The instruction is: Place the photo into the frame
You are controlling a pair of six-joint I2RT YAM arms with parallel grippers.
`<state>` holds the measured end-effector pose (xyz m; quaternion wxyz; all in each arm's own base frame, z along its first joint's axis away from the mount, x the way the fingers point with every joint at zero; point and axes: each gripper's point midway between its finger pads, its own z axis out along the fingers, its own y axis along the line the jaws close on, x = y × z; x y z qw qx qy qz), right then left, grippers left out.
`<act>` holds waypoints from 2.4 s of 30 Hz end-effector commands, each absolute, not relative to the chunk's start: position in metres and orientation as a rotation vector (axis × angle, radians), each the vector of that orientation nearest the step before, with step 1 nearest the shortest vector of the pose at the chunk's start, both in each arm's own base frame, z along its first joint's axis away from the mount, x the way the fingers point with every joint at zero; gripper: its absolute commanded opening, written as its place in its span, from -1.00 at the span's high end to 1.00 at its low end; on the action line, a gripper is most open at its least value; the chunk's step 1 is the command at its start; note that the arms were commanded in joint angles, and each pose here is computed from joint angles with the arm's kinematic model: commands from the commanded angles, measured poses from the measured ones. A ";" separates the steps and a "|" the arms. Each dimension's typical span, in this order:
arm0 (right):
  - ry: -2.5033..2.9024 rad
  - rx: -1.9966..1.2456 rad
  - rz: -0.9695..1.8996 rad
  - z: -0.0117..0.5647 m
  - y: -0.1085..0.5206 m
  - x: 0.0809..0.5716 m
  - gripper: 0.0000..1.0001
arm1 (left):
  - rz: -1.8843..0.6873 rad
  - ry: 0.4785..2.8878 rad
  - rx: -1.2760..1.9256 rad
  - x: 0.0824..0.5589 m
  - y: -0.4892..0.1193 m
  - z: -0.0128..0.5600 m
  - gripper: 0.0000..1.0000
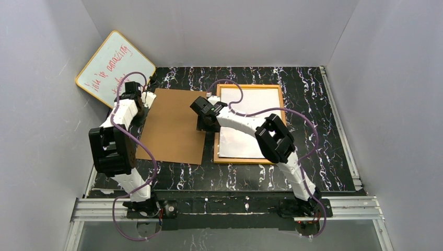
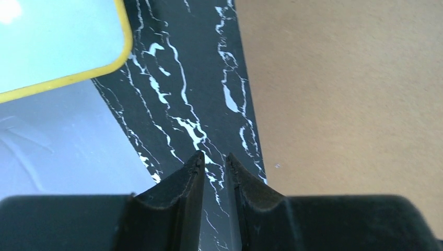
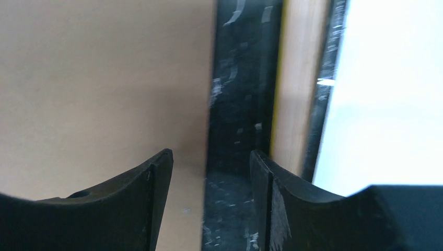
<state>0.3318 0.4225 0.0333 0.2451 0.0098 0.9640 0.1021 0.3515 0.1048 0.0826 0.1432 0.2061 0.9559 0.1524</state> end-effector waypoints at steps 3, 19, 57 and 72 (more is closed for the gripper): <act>2.656 0.165 0.123 0.024 0.372 0.345 -0.31 | 0.535 2.708 0.531 0.363 0.117 0.081 0.59; 2.735 0.234 0.738 0.026 0.452 0.325 -0.53 | 0.162 2.954 0.693 0.288 0.072 0.009 0.68; 2.485 0.264 1.310 0.110 0.462 0.312 -0.33 | -0.009 2.759 0.830 0.335 0.033 0.106 0.88; 2.527 0.283 1.064 0.083 0.443 0.318 -0.35 | 0.750 2.584 0.837 0.357 0.150 0.061 0.93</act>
